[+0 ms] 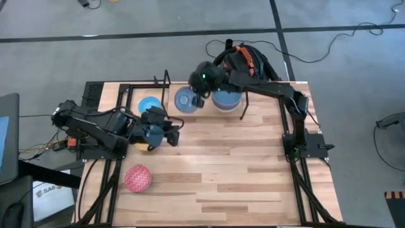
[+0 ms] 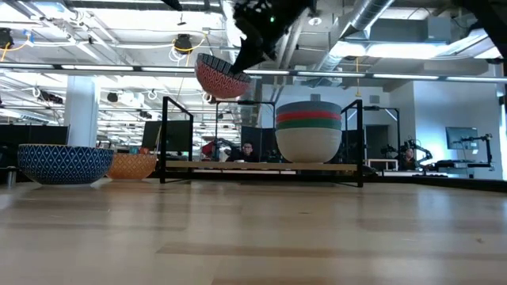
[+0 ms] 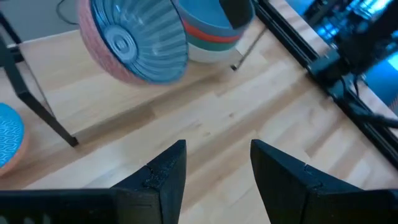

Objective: Place and stack bowls onto a shelf
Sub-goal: Put the small dark blue bowl on the shelf

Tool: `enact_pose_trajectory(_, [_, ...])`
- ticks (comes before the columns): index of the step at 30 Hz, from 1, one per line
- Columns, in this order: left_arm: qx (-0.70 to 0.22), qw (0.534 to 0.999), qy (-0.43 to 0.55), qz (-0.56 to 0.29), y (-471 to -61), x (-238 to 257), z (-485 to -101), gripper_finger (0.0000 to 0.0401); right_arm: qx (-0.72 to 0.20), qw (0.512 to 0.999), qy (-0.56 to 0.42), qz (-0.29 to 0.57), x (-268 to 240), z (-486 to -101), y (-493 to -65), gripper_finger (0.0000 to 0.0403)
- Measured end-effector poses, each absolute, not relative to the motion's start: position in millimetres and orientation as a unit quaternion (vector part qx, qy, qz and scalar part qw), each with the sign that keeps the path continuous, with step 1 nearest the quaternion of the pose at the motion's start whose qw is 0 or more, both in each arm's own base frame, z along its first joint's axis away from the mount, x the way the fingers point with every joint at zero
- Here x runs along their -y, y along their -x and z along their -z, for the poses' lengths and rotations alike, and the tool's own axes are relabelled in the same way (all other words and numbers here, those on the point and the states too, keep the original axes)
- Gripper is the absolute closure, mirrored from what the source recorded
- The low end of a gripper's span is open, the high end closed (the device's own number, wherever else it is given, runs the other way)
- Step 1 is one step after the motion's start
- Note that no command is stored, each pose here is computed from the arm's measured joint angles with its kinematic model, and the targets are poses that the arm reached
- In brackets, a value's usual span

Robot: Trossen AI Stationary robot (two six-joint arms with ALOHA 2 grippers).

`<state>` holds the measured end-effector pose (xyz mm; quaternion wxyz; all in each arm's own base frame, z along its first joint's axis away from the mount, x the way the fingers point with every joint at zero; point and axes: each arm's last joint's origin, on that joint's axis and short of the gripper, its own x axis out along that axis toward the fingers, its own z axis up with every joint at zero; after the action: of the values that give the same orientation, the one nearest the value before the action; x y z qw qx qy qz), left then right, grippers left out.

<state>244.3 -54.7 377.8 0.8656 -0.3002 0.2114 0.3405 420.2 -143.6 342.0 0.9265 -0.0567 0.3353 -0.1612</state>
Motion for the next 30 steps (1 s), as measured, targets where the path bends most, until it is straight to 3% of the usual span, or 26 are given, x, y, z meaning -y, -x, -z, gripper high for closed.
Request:
enact_pose_trajectory(8, [-0.190, 0.842, 0.329, -0.384, -245.3, 27.4, -380.2, 0.0238, -0.325, 0.932, 0.059, 0.150, 203.2, -299.4, -436.1, 0.0371])
enact_pose_trajectory(14, [-0.206, 0.825, 0.356, -0.387, -247.3, 9.7, -378.7, 0.0238, -0.375, 0.912, 0.020, 0.164, 229.3, -269.3, -447.7, 0.0370])
enact_pose_trajectory(30, [-0.226, 0.814, 0.356, -0.399, -246.6, -9.0, -376.7, 0.0238, -0.451, 0.877, -0.007, 0.165, 250.2, -239.6, -457.1, 0.0368])
